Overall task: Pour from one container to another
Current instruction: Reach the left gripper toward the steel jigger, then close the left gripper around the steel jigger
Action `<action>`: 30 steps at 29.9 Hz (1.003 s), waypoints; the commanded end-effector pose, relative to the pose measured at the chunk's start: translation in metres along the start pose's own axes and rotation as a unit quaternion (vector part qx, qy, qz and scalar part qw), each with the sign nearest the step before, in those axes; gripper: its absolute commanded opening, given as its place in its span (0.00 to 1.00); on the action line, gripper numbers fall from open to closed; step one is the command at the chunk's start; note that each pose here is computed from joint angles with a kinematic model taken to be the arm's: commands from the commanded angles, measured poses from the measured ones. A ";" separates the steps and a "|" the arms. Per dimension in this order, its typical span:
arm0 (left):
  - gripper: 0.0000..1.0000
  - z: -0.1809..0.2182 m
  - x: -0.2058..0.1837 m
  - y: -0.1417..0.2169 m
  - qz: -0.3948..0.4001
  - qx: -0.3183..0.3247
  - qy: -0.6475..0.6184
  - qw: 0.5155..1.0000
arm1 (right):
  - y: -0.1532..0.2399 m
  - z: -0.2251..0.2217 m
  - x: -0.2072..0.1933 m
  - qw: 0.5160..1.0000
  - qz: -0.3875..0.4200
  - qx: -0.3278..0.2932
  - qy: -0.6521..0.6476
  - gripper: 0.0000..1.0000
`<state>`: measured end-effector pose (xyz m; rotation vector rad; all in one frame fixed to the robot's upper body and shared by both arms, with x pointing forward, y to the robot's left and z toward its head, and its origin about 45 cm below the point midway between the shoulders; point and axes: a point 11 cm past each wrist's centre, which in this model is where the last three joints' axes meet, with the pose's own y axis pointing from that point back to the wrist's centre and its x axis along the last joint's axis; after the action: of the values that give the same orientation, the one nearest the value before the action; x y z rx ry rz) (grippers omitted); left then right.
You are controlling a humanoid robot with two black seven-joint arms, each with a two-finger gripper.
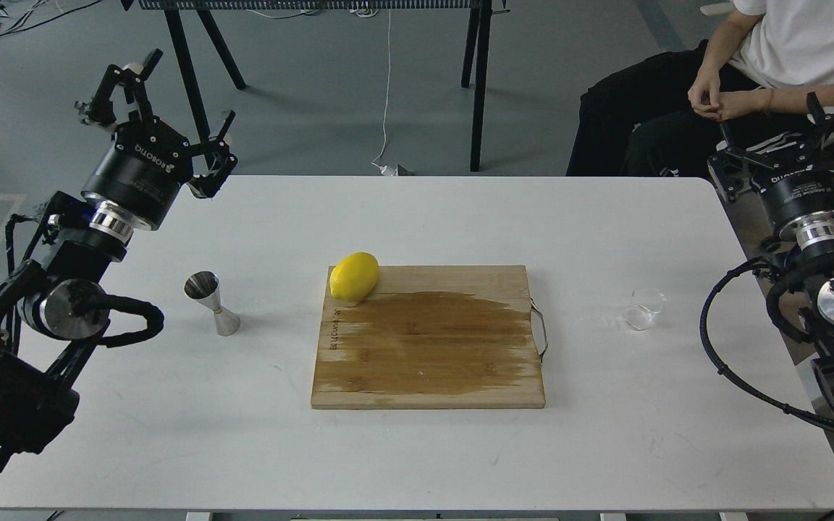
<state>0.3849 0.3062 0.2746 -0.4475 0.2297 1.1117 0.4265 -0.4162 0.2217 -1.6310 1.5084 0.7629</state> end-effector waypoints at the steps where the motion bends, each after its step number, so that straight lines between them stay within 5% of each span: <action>1: 1.00 0.002 -0.013 0.027 -0.029 0.049 -0.130 0.990 | 0.003 -0.003 0.003 1.000 0.004 0.002 0.001 1.00; 13: 0.98 -0.029 -0.019 0.115 -0.085 0.123 -0.421 0.895 | 0.006 -0.002 0.007 1.000 0.008 0.001 0.002 1.00; 24: 0.93 -0.106 0.048 0.188 -0.098 0.214 -0.732 0.639 | 0.007 -0.003 0.008 1.000 0.010 -0.001 0.006 1.00; 30: 0.90 -0.139 0.084 0.193 -0.116 0.230 -0.787 0.561 | 0.007 -0.003 0.007 1.000 0.008 -0.001 0.005 1.00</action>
<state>0.2486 0.3709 0.0914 0.9991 -1.0636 0.8016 0.4202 -0.4223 0.2159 -1.6296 1.5312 0.7680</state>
